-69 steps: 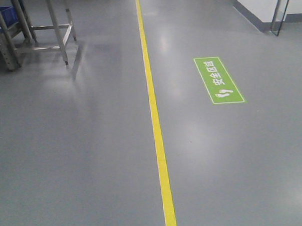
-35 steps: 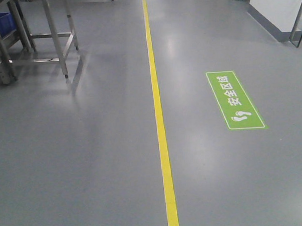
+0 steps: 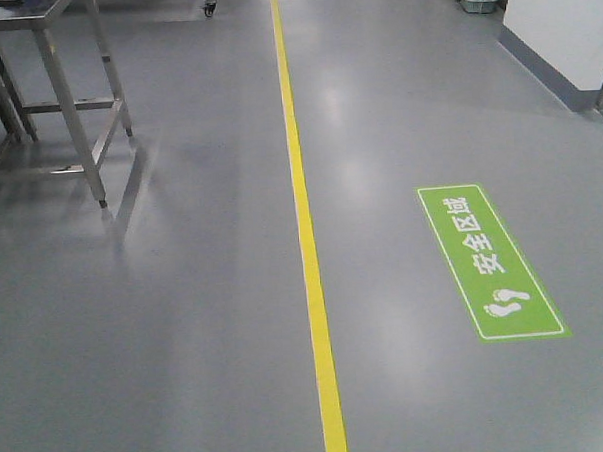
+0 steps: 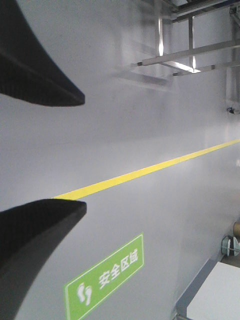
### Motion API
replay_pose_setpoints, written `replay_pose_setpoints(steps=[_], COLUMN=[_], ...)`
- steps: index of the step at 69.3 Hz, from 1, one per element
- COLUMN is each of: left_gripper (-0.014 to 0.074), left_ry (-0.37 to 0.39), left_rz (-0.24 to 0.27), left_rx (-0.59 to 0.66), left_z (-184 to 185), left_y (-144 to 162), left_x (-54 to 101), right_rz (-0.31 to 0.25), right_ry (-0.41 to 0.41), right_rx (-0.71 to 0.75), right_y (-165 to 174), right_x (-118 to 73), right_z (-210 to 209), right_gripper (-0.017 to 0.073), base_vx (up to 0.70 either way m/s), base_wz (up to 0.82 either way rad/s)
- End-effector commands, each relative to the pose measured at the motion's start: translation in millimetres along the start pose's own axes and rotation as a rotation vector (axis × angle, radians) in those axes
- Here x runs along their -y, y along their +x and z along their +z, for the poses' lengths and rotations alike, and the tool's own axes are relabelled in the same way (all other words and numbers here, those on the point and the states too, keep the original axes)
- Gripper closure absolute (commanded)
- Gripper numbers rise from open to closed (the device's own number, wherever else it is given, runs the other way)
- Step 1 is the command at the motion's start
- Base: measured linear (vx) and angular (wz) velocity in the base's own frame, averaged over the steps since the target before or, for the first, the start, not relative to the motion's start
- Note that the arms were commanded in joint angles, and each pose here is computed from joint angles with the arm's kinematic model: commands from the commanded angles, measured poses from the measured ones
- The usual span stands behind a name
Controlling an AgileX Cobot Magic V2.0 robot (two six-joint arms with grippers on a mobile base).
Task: Move and align brake pads A on conveyor
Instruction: 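Drive the base along the yellow floor line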
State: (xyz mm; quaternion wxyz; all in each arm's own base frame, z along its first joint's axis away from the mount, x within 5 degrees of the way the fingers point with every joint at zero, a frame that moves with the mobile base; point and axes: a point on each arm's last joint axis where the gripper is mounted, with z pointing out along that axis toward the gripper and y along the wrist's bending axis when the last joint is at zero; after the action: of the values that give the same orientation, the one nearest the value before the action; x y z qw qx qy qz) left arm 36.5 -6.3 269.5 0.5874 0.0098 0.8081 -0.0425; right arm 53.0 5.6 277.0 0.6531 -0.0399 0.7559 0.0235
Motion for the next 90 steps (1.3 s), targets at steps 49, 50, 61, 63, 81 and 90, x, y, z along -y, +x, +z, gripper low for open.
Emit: replay_pose_setpoints(steps=[49,50,61,63,81,90], left_gripper=[0.0204,0.0204,0.0204,0.0204,0.0204,0.0204], left_ry=[0.003,0.003,0.003,0.003,0.003,0.003], left_rz=[-0.007,-0.007,-0.007,-0.007,-0.007,-0.007], left_rx=[0.081,0.081,0.081,0.081,0.081,0.081], left_z=[-2.8,-2.8,-2.8,-2.8,-2.8,-2.8], left_y=[-13.2,-13.2,-13.2,-13.2,-13.2,-13.2], left_x=[0.6,0.6,0.6,0.6,0.6,0.6], right_rz=[-0.007,-0.007,-0.007,-0.007,-0.007,-0.007], right_ry=[0.013,0.013,0.013,0.013,0.013,0.013], right_rx=[0.090,0.090,0.090,0.090,0.090,0.090], right_y=[-15.0,-15.0,-15.0,-15.0,-15.0,-15.0], right_x=[1.0,1.0,1.0,1.0,1.0,1.0], right_z=[-1.4,-1.4,-1.4,-1.4,-1.4,-1.4], right_gripper=[0.0075,0.0075,0.0075,0.0075,0.0075,0.0075], base_vx=[0.75,0.77,0.78,0.79,0.77,0.77], base_wz=[0.05,0.01,-0.04,-0.09,-0.06,0.01])
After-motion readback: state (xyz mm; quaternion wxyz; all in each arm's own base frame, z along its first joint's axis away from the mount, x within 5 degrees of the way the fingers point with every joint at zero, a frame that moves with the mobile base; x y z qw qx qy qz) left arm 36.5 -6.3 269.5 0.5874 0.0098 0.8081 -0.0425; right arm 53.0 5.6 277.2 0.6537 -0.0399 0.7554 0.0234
